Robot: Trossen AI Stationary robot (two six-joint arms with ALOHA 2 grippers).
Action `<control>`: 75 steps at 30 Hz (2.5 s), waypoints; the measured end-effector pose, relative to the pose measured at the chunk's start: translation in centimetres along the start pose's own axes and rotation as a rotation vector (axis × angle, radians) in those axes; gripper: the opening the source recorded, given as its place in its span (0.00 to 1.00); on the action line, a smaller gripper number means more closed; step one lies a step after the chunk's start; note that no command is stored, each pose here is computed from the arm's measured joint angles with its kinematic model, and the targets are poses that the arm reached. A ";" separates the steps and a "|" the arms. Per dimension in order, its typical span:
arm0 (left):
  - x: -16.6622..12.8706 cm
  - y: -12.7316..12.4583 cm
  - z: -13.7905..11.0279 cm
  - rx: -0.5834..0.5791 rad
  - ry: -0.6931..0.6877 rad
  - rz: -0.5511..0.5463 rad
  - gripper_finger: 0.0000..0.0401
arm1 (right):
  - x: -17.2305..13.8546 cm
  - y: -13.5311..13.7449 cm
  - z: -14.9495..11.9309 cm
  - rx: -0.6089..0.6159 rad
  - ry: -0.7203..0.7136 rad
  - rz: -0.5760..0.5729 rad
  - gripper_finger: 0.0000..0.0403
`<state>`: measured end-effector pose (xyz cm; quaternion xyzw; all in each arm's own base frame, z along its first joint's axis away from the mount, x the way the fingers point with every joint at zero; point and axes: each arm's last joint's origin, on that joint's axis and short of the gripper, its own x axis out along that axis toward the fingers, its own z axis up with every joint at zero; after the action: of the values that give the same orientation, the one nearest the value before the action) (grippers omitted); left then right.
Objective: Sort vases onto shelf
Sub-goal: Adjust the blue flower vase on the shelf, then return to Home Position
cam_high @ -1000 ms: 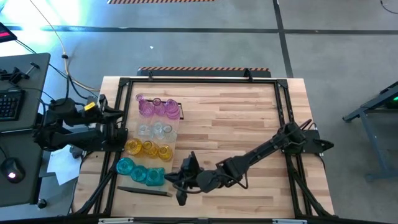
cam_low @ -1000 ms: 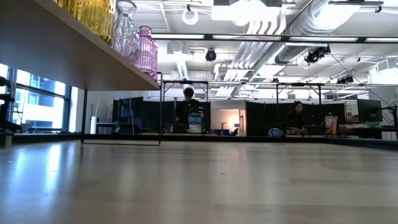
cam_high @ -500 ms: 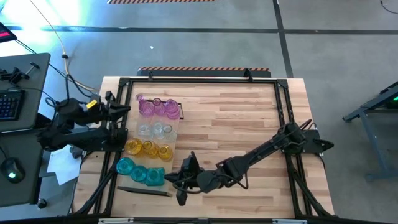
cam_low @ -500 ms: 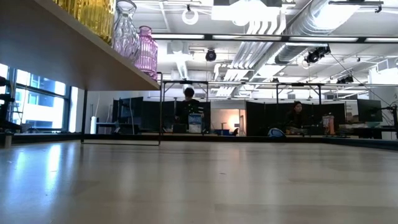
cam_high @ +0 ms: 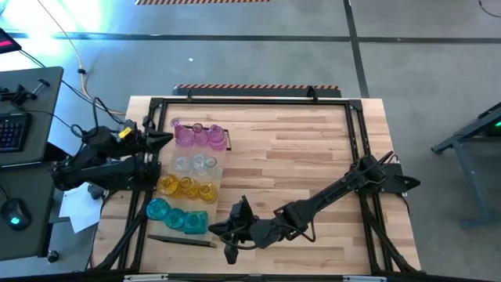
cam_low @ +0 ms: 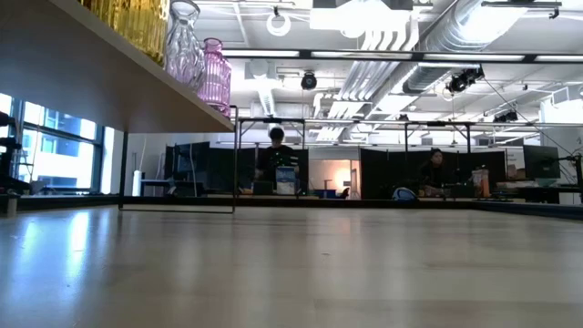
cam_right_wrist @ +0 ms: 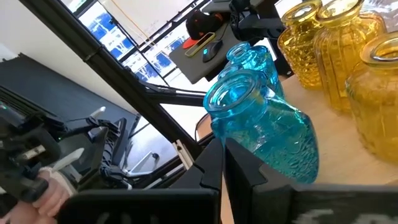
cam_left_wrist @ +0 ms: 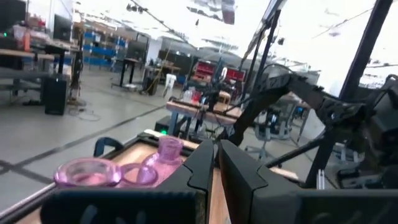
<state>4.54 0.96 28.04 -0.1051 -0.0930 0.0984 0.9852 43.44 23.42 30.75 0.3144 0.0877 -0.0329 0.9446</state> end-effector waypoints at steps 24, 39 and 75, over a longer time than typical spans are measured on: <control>1.5 0.8 -4.1 -0.032 0.112 -0.021 0.05 | -0.2 0.2 -0.2 0.008 -0.002 0.003 0.00; 1.6 1.0 -4.6 -0.020 0.117 0.020 0.05 | -0.3 0.3 -0.3 -0.001 -0.017 -0.013 0.00; 1.6 1.0 -4.7 -0.030 0.121 0.018 0.05 | -8.5 -0.4 5.2 -0.174 0.008 -0.156 0.00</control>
<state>6.91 1.40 23.59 -0.1267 -0.0337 0.0995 0.9864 35.78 20.07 36.20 0.2238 0.1180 -0.0974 0.9626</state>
